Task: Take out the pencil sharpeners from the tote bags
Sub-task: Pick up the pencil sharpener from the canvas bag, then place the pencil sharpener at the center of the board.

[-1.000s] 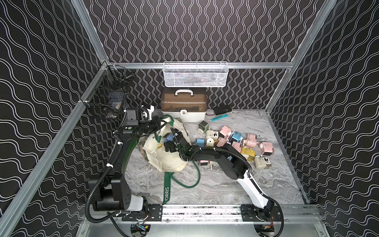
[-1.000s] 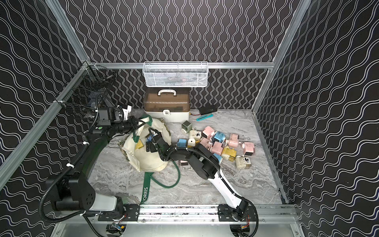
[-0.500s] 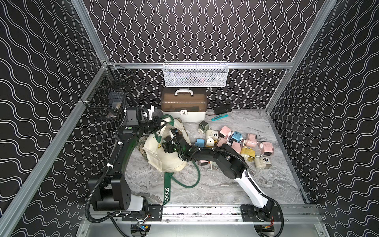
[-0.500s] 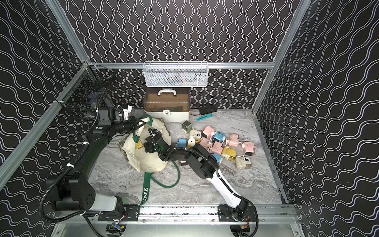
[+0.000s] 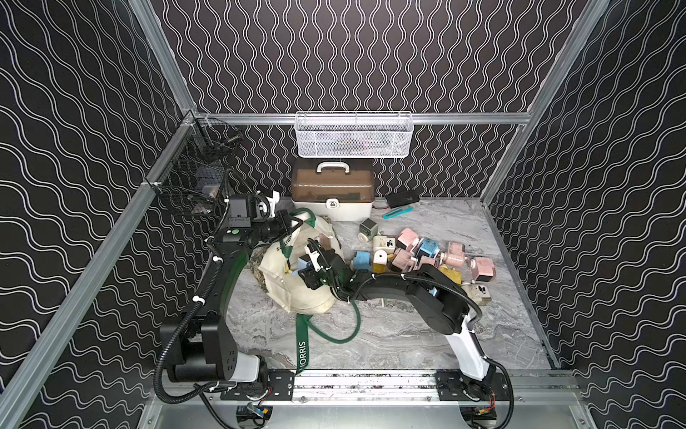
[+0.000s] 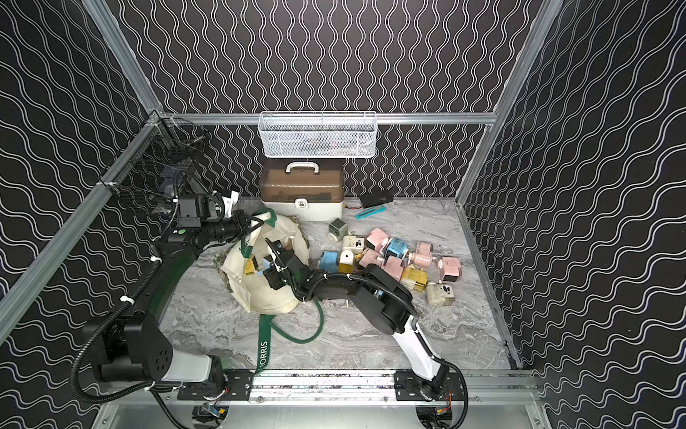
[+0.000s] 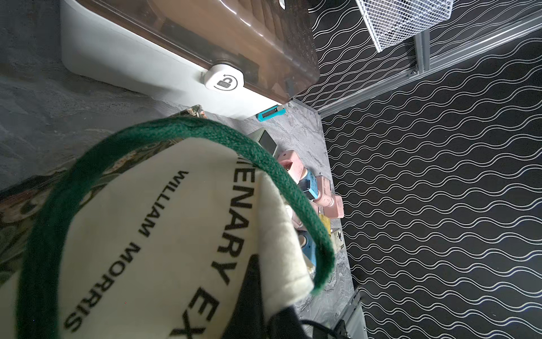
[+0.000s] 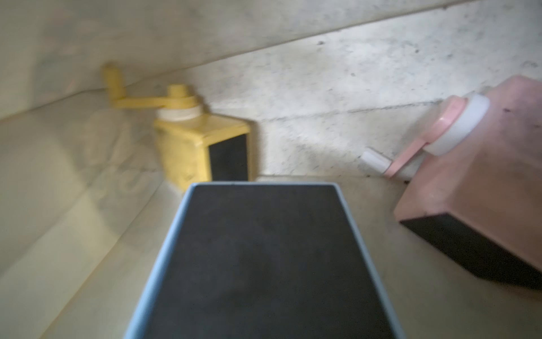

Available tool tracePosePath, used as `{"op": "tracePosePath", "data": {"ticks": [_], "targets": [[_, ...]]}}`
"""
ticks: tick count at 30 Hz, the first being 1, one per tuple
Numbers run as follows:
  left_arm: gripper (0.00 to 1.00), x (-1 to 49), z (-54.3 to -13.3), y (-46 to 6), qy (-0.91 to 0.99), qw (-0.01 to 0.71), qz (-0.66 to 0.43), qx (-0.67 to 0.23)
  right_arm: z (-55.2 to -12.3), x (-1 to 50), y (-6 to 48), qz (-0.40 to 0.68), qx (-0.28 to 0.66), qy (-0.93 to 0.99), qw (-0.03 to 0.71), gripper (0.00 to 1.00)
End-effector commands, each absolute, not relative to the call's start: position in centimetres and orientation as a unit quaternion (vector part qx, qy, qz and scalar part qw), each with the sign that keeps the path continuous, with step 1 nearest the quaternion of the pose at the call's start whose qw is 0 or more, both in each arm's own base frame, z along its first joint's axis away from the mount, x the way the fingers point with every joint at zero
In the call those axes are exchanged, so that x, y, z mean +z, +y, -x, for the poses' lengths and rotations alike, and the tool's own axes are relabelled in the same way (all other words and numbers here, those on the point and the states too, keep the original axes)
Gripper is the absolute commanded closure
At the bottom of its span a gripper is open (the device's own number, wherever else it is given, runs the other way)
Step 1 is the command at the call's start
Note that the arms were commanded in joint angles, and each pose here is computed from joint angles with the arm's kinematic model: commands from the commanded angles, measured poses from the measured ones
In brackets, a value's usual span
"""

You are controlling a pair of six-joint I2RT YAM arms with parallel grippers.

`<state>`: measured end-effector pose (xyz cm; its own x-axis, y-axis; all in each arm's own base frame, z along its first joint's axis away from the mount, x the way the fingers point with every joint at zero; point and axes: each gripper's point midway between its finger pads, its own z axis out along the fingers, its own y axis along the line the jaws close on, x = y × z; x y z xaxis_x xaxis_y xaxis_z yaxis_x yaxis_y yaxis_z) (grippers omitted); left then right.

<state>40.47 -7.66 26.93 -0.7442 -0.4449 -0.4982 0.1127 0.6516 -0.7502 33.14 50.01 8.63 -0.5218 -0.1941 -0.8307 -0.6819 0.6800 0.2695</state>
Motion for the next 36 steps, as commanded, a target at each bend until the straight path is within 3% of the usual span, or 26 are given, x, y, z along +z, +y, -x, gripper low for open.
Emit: {"op": "tracePosePath", "data": {"ticks": [1, 8, 18, 36], "targets": [[1.00, 27.6, -40.9, -7.9, 0.835, 0.356, 0.084, -0.412, -31.7, 11.0, 50.0, 0.283, 0.328, 0.799, 0.418, 0.54], [1.00, 27.1, -41.1, -7.7, 0.838, 0.352, 0.088, -0.407, -28.1, 13.2, 46.5, 0.275, 0.333, 0.803, 0.410, 0.54], [1.00, 27.1, -41.1, -7.7, 0.838, 0.352, 0.090, -0.408, -23.6, 14.3, 37.1, 0.214, 0.284, 0.836, 0.418, 0.55], [1.00, 27.3, -41.3, -7.6, 0.831, 0.353, 0.096, -0.418, -23.1, 15.2, 8.0, -0.228, 0.001, 0.791, 0.568, 0.51]]}}
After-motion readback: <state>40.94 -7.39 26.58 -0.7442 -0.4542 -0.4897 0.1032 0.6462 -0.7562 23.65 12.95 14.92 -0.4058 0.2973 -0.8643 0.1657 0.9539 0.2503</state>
